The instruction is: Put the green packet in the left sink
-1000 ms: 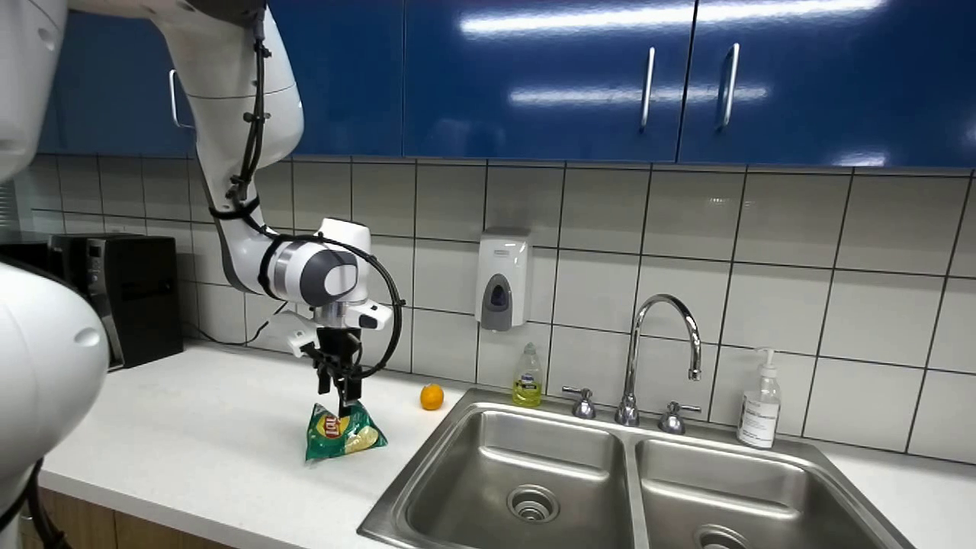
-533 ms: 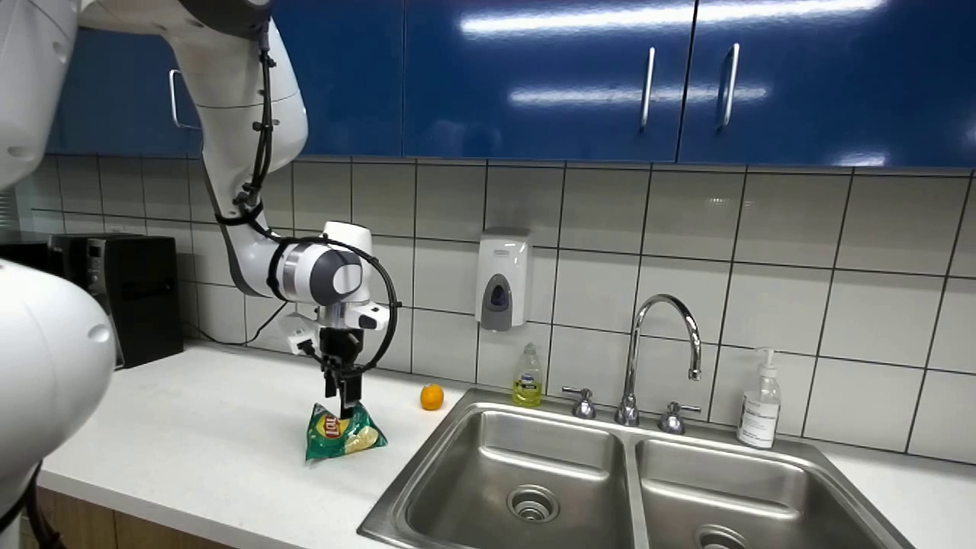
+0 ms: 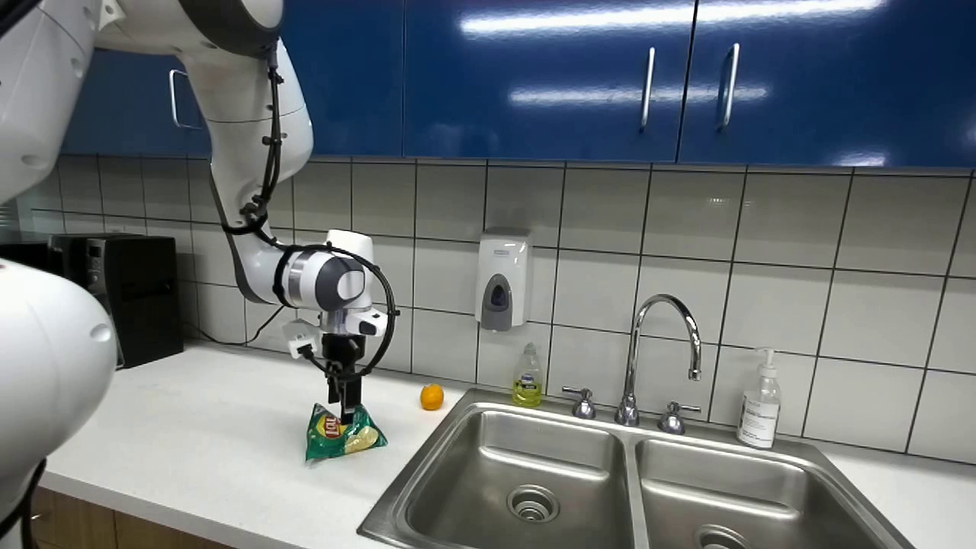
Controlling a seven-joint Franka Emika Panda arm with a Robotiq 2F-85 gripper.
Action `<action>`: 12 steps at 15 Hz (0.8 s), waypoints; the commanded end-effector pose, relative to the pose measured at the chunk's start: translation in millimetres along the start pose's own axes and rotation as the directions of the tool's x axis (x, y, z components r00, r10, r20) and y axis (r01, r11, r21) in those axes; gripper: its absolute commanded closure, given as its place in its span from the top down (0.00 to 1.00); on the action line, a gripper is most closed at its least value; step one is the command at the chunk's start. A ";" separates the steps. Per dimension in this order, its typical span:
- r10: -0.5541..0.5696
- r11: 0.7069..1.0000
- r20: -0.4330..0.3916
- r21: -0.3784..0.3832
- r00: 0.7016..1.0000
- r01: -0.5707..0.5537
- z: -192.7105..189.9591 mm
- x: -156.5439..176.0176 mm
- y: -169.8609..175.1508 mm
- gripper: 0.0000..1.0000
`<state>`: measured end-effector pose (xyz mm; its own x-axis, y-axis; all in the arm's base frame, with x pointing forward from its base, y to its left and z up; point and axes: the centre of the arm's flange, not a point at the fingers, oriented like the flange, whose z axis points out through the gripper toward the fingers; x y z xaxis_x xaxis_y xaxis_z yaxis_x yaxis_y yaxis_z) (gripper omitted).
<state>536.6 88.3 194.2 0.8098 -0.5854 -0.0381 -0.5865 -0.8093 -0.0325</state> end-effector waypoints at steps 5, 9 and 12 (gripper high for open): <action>0.024 0.999 -0.011 -0.034 1.000 -0.025 11.4 17.1 -11.1 1.00; 0.024 0.999 -0.010 -0.043 1.000 -0.024 18.7 18.1 -13.8 1.00; 0.023 0.999 -0.010 -0.046 1.000 -0.024 22.4 18.0 -16.4 1.00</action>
<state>552.9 87.4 171.7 0.8029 -0.5950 -0.0362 -0.5956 -0.8032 -0.0098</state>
